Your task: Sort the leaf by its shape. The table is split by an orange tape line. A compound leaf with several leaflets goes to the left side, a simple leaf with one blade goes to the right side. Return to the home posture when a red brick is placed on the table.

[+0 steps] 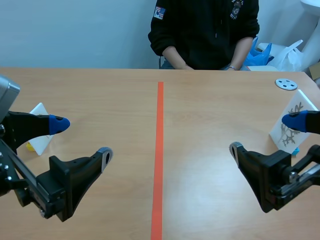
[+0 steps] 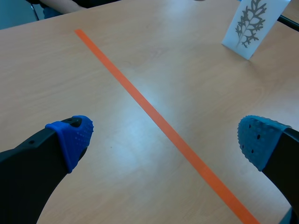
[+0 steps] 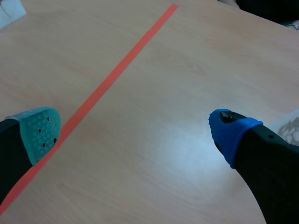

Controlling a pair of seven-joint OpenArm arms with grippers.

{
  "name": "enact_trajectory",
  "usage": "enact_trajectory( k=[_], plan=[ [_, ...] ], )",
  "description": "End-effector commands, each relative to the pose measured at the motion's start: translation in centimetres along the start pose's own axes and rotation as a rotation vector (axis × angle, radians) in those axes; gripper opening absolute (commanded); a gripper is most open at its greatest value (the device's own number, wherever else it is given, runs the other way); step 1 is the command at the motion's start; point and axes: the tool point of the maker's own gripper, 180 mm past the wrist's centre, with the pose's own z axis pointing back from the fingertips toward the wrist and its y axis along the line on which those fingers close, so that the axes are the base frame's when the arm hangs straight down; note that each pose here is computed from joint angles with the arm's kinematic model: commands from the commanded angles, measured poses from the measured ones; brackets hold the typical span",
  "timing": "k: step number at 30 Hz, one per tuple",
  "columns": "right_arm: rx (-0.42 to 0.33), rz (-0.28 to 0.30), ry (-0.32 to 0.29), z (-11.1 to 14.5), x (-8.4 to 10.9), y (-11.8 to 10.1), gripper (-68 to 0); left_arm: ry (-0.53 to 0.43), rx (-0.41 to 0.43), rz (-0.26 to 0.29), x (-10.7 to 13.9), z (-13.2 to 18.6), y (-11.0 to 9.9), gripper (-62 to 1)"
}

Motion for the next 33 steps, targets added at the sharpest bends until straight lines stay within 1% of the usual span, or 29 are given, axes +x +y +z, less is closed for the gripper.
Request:
enact_trajectory(
  k=[1, 5, 9, 11, 15, 33],
  plan=[
    [-0.012, 0.003, -0.021, 0.0, 0.6, -0.5, 0.4, -0.032, -0.006, -0.007, 1.1, 0.0, -0.2, 1.4],
    [-0.015, -0.001, -0.013, 0.0, 0.2, -0.6, 0.4, -0.032, -0.006, -0.007, 1.1, 0.0, -0.2, 1.4],
    [-0.021, -0.011, 0.005, 0.0, -0.6, -0.8, 0.4, -0.032, -0.006, -0.006, 1.1, 0.0, -0.2, 1.4],
    [-0.023, -0.015, 0.004, 0.0, -0.8, -0.9, 0.4, -0.032, -0.006, -0.006, 1.1, 0.0, -0.2, 1.4],
    [-0.024, -0.016, -0.014, 0.0, -0.5, -1.0, 0.4, -0.032, -0.006, -0.006, 1.1, 0.0, -0.2, 1.4],
    [-0.025, -0.016, -0.016, 0.0, -0.5, -1.0, 0.4, -0.032, -0.006, -0.007, 1.1, 0.0, -0.2, 1.4]
  ],
)
